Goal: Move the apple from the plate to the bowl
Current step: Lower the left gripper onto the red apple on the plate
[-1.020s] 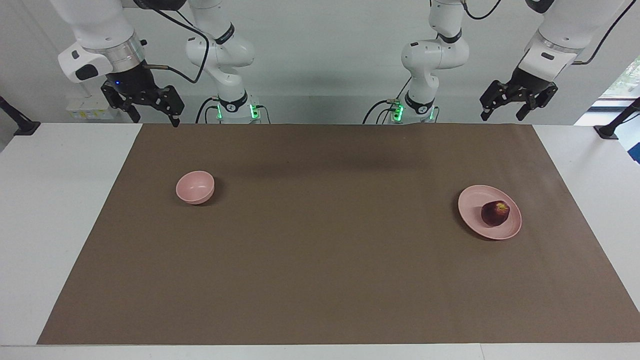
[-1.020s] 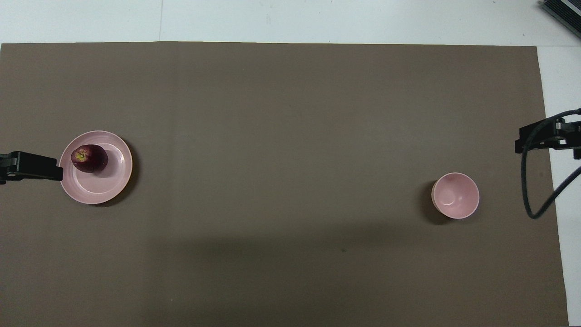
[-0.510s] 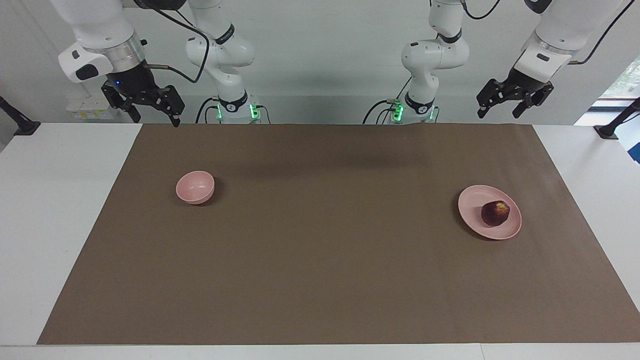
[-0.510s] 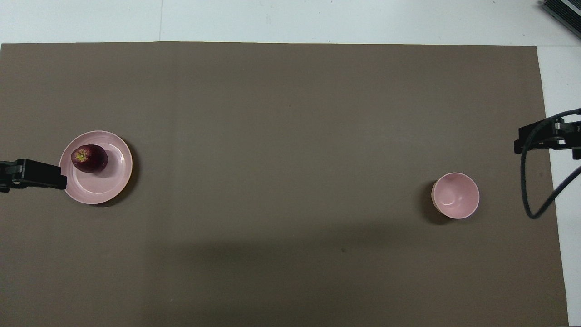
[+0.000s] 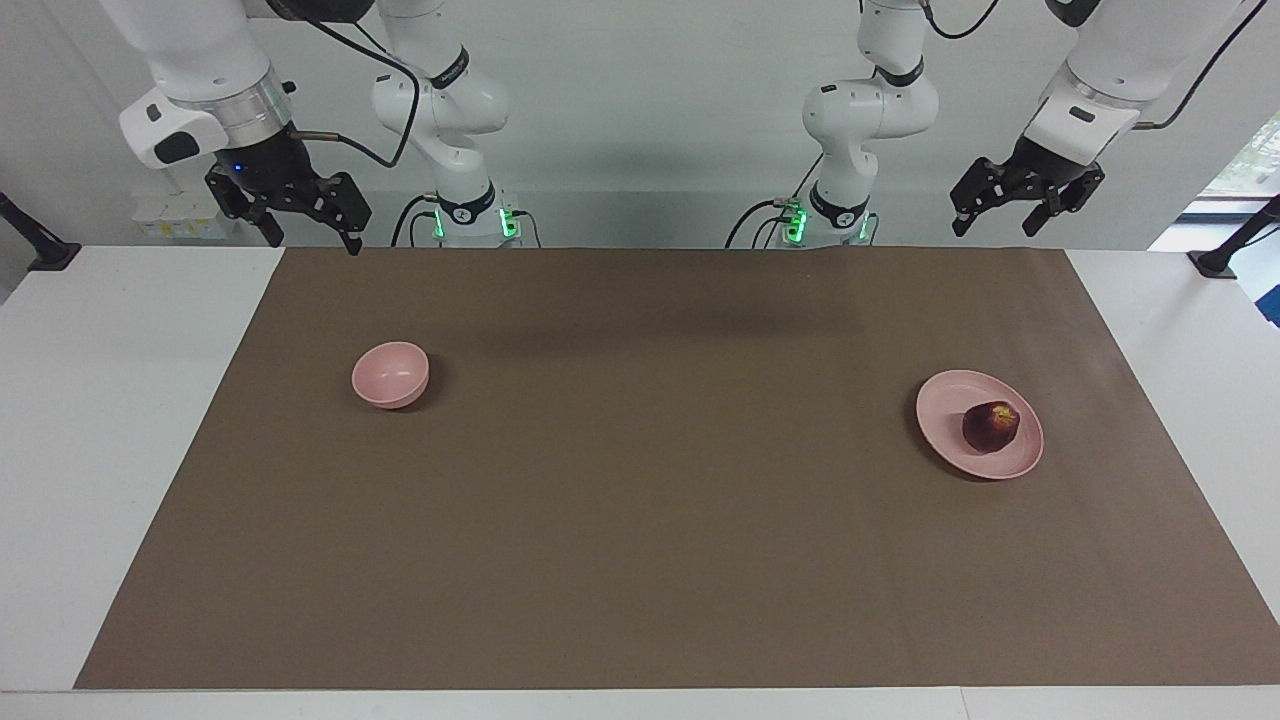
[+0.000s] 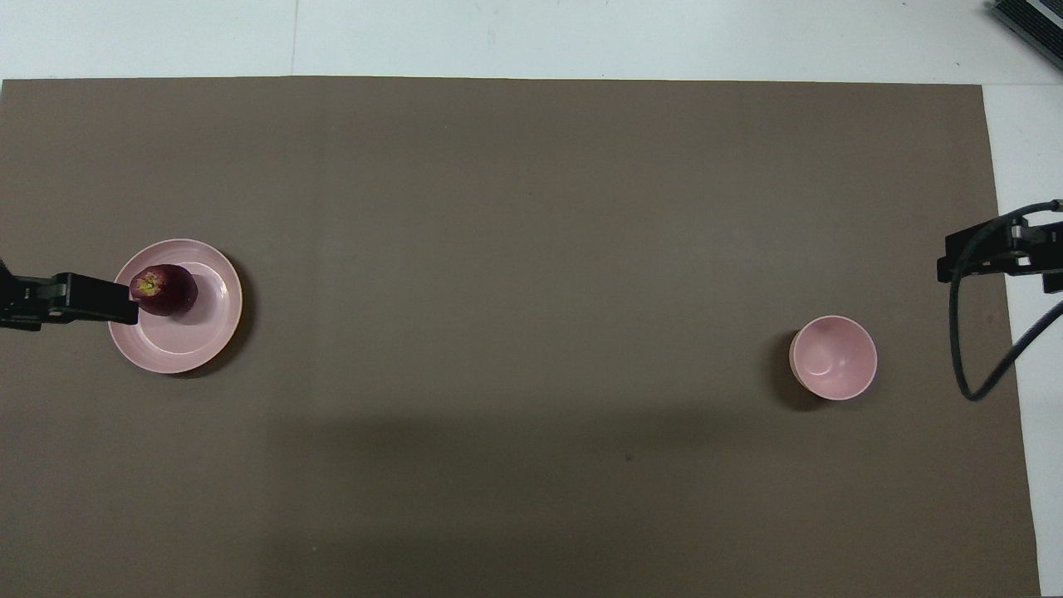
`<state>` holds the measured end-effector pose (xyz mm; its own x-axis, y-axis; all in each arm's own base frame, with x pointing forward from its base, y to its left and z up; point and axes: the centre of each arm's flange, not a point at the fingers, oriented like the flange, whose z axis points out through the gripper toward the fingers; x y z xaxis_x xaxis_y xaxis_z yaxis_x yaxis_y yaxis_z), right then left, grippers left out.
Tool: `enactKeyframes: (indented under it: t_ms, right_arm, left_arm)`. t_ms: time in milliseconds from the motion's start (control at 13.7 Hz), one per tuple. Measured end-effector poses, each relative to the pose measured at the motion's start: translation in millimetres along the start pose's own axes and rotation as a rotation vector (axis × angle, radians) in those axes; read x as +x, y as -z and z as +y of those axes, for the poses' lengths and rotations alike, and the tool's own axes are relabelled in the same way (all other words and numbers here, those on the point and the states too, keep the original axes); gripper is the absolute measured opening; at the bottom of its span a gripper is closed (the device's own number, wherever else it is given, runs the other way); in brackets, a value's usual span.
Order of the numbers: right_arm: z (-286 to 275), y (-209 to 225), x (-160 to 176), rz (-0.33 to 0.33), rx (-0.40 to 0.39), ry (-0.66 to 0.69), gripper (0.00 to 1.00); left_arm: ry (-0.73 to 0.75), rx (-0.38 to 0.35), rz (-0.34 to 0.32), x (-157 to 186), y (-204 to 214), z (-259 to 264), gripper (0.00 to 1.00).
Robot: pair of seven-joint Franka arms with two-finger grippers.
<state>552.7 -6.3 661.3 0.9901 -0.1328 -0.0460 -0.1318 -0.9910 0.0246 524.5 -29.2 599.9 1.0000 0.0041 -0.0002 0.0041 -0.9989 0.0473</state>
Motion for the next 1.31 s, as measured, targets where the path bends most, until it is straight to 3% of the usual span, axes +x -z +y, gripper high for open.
enactKeyframes:
  t_ms: [510, 947, 1312]
  right_arm:
    - [0.0, -0.8, -0.2, -0.003, 0.000, 0.000, 1.00]
    - [0.3, -0.9, -0.7, -0.005, -0.001, 0.000, 1.00]
    - [0.3, -0.8, -0.9, -0.006, -0.001, -0.001, 1.00]
  left_arm:
    - [-0.002, 0.000, 0.070, 43.3, -81.1, -80.2, 1.00]
    - [-0.002, -0.008, 0.074, 75.9, -163.9, -91.6, 1.00]
    - [0.027, -0.007, 0.085, 81.2, -197.7, -110.5, 1.00]
